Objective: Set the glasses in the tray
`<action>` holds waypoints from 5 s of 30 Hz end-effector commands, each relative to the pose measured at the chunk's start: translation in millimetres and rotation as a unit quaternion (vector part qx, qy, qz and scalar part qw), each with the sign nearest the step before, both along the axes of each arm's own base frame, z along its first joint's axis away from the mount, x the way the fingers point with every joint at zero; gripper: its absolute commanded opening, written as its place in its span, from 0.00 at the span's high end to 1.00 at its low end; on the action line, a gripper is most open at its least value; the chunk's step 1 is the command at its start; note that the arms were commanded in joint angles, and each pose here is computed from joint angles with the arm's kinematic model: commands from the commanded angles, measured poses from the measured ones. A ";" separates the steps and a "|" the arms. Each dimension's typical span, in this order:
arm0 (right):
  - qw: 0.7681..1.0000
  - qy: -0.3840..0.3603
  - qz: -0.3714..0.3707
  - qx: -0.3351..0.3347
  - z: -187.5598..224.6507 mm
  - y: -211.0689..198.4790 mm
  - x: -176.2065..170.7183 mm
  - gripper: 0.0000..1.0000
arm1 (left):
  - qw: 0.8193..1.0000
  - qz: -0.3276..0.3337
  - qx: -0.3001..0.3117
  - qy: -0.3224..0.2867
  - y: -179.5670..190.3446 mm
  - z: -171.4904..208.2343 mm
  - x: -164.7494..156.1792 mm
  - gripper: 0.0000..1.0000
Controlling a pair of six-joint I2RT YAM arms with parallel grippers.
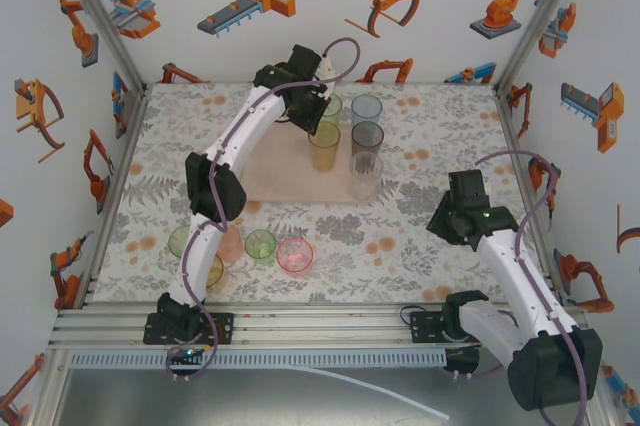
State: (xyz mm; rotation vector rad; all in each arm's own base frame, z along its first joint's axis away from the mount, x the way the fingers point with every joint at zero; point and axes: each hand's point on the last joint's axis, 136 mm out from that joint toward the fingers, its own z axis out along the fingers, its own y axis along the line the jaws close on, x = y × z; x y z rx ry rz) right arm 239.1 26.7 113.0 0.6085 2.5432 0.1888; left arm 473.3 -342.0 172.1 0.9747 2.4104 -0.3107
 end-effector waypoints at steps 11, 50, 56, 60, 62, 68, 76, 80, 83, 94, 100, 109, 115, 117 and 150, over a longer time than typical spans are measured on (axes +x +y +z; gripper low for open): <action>1.000 -0.001 -0.004 0.004 -2.7 -0.6 1.4 0.65 | 1.000 0.004 -0.004 -0.006 3.1 8.3 3.0 0.71; 1.000 -0.010 0.000 0.006 1.6 1.3 7.2 0.65 | 0.998 -0.016 -0.026 -0.049 20.7 99.7 -37.5 0.49; 1.000 -0.013 0.001 0.011 -1.0 2.8 8.4 0.65 | 0.998 -0.051 -0.017 -0.027 26.0 110.2 -75.7 0.47; 1.000 -0.013 0.004 0.014 -2.6 4.1 7.8 0.65 | 0.996 -0.092 0.001 -0.001 29.4 106.0 -112.1 0.47; 1.000 -0.016 0.004 0.016 -2.2 4.6 6.9 0.65 | 0.993 -0.113 0.014 0.011 33.3 101.6 -131.6 0.46; 1.000 -0.016 -0.001 0.016 -5.3 3.1 3.2 0.65 | 0.987 -0.148 0.023 0.048 45.1 84.9 -180.7 0.39; 1.000 -0.013 -0.004 0.019 -12.0 3.8 5.0 0.66 | 0.982 -0.170 0.015 0.083 55.1 55.6 -231.2 0.35; 1.000 -0.010 -0.002 0.022 -15.1 5.5 7.6 0.66 | 0.978 -0.185 0.009 0.093 54.1 38.7 -248.8 0.32; 1.000 -0.007 -0.001 0.022 -16.1 5.9 8.4 0.66 | 0.975 -0.201 0.024 0.090 53.8 21.7 -255.3 0.31; 1.000 -0.012 -0.008 0.018 -12.4 2.8 4.4 0.66 | 0.962 -0.255 0.058 0.080 28.8 -16.8 -271.6 0.32; 1.000 -0.013 -0.008 0.015 -10.0 2.2 6.2 0.66 | 0.957 -0.268 0.084 0.075 29.5 -31.4 -279.6 0.35; 1.000 -0.014 -0.005 0.018 -9.0 4.0 9.5 0.66 | 0.954 -0.272 0.100 0.077 39.9 -40.1 -285.1 0.37; 1.000 -0.016 -0.005 0.017 -6.6 3.3 8.1 0.66 | 0.953 -0.274 0.104 0.077 44.9 -43.6 -287.9 0.39; 1.000 -0.016 -0.005 0.017 -6.7 3.3 7.9 0.66 | 0.953 -0.273 0.104 0.079 46.0 -46.0 -288.9 0.40; 1.000 -0.011 -0.007 0.017 -14.8 3.0 6.4 0.66 | 0.958 -0.248 0.112 0.092 44.5 -64.1 -285.2 0.54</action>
